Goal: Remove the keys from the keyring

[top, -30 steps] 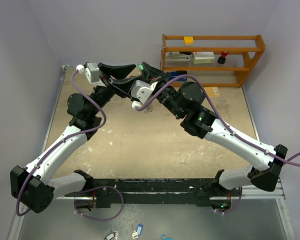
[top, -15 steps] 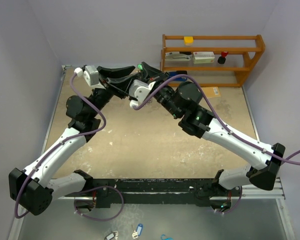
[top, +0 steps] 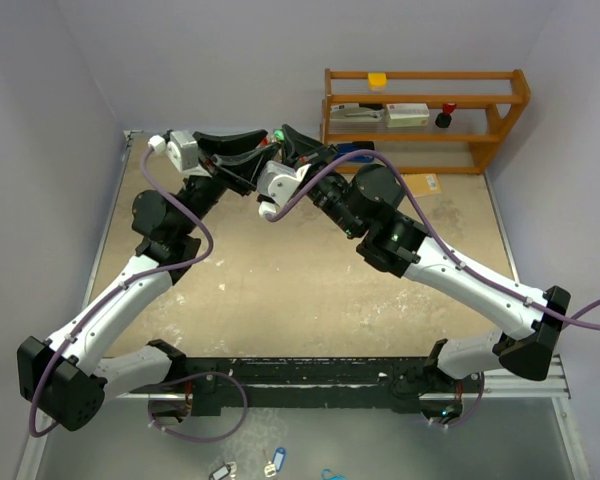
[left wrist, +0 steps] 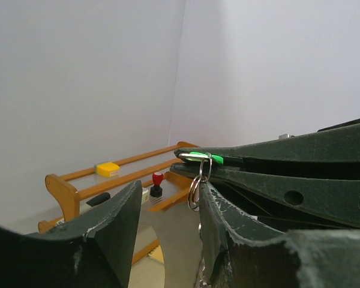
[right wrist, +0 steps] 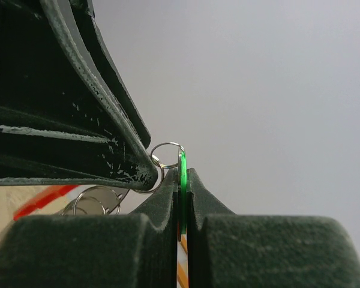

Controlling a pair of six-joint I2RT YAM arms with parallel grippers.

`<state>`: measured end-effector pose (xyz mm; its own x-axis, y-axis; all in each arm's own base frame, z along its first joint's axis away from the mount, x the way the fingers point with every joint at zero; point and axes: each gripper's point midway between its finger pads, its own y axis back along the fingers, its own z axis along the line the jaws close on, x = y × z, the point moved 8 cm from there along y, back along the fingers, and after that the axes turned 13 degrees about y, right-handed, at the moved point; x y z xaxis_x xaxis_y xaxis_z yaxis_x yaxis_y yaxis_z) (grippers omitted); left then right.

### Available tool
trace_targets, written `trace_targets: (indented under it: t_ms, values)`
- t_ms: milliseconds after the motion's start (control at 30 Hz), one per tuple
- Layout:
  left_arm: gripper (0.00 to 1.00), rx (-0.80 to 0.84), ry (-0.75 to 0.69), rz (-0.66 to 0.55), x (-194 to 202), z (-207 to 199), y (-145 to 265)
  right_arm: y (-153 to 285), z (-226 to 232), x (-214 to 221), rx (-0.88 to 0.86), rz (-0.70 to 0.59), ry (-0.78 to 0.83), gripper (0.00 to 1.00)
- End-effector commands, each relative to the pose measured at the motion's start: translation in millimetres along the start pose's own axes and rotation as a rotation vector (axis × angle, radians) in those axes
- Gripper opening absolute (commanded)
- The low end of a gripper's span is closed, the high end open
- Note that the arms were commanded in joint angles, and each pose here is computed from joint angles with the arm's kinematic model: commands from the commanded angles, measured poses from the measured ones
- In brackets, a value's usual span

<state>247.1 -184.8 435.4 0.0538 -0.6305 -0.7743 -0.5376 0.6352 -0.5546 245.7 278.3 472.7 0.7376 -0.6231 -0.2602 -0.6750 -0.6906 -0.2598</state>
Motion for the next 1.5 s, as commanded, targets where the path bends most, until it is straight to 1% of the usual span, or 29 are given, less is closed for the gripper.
trace_targets:
  t_ms: [0, 100, 167, 467, 600, 733, 1167, 1333, 1467]
  values:
    - [0.42, 0.046, -0.019, -0.04, -14.5, -10.0, -6.2, 3.1, -25.7, -9.5, 0.095, -0.031, -0.014, 0.0]
    - [0.42, 0.053, -0.019, -0.042, -14.9, -10.9, -6.0, 3.6, -24.6, -10.0, 0.091, -0.034, -0.019, 0.0]
    - [0.39, 0.059, -0.021, -0.044, -15.0, -11.3, -6.2, 4.4, -24.7, -10.8, 0.09, -0.039, -0.023, 0.0]
    - [0.0, 0.048, -0.059, -0.059, -18.0, -11.3, -2.6, 10.3, -29.2, -11.5, 0.102, -0.039, -0.023, 0.0]
    - [0.0, 0.023, -0.078, -0.061, -20.5, -11.1, 2.0, 15.0, -33.0, -9.0, 0.128, -0.021, -0.01, 0.0]
    - [0.0, 0.002, -0.075, -0.092, -21.7, -9.3, 4.6, 19.6, -36.2, -10.5, 0.134, -0.041, -0.031, 0.0]
    - [0.0, 0.041, 0.0, -0.217, -28.8, -11.2, -3.4, 22.9, -26.7, -10.2, 0.089, -0.05, -0.046, 0.0]
    - [0.0, 0.029, 0.03, -0.28, -32.3, -9.8, -1.3, 24.4, -22.3, -9.7, 0.077, -0.054, -0.057, 0.0]
    - [0.0, 0.041, 0.057, -0.305, -34.1, -12.0, -0.3, 23.6, -18.4, -7.8, 0.073, -0.041, -0.048, 0.0]
